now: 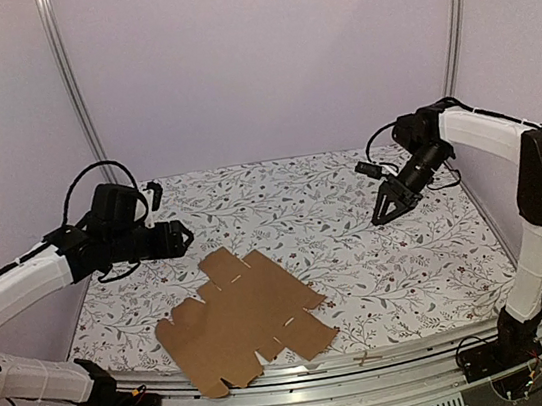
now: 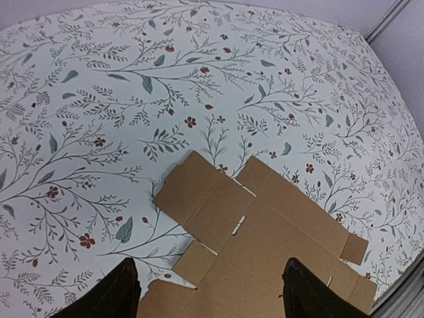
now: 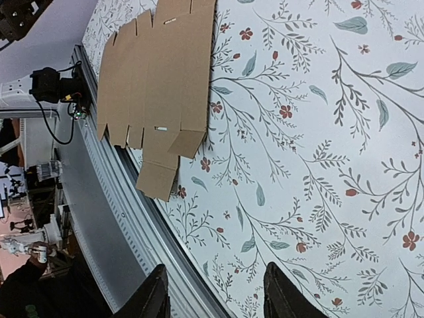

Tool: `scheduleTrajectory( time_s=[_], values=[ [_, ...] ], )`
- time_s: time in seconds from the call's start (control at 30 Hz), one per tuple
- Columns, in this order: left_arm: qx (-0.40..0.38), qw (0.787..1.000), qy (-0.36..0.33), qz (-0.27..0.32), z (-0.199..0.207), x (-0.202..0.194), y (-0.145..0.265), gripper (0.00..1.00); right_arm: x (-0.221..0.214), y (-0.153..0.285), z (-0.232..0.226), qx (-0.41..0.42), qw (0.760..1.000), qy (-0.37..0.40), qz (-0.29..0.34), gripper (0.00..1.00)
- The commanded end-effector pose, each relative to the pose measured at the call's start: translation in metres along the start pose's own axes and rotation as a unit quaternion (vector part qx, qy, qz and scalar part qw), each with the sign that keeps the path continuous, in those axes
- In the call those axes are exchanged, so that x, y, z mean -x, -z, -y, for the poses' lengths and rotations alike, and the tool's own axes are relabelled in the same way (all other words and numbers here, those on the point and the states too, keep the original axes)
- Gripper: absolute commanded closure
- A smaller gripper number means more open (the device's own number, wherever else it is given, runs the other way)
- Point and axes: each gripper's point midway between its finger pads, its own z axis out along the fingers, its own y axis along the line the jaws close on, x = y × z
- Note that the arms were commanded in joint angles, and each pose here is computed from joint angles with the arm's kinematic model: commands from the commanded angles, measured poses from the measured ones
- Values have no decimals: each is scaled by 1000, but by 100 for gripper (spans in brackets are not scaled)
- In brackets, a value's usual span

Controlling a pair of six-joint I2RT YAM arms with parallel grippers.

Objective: Fold the paper box

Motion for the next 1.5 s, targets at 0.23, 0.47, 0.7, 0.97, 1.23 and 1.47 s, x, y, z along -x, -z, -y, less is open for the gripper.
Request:
scheduleTrajectory(
  time_s=[0.23, 0.47, 0.7, 0.97, 1.23, 1.47],
  values=[
    [-81, 982, -21, -170, 37, -98, -13, 29, -2, 4, -4, -127, 981, 139, 42, 53],
    [-47, 974, -17, -219, 27, -139, -12, 29, 2, -37, -12, -110, 981, 160, 9, 53],
    [-89, 951, -37, -295, 44, -181, -11, 45, -12, -78, -22, -71, 985, 153, -41, 52],
    [-116, 924, -95, -352, 73, -223, -21, 71, -16, -80, -24, -67, 984, 159, -48, 51],
    [-151, 909, -120, -370, 126, -240, -61, 82, -11, -62, -20, -53, 991, 116, -29, 49],
    [-249, 910, -67, -326, 223, -198, -115, 85, 6, -19, 32, -136, 990, 43, 11, 46]
  ],
)
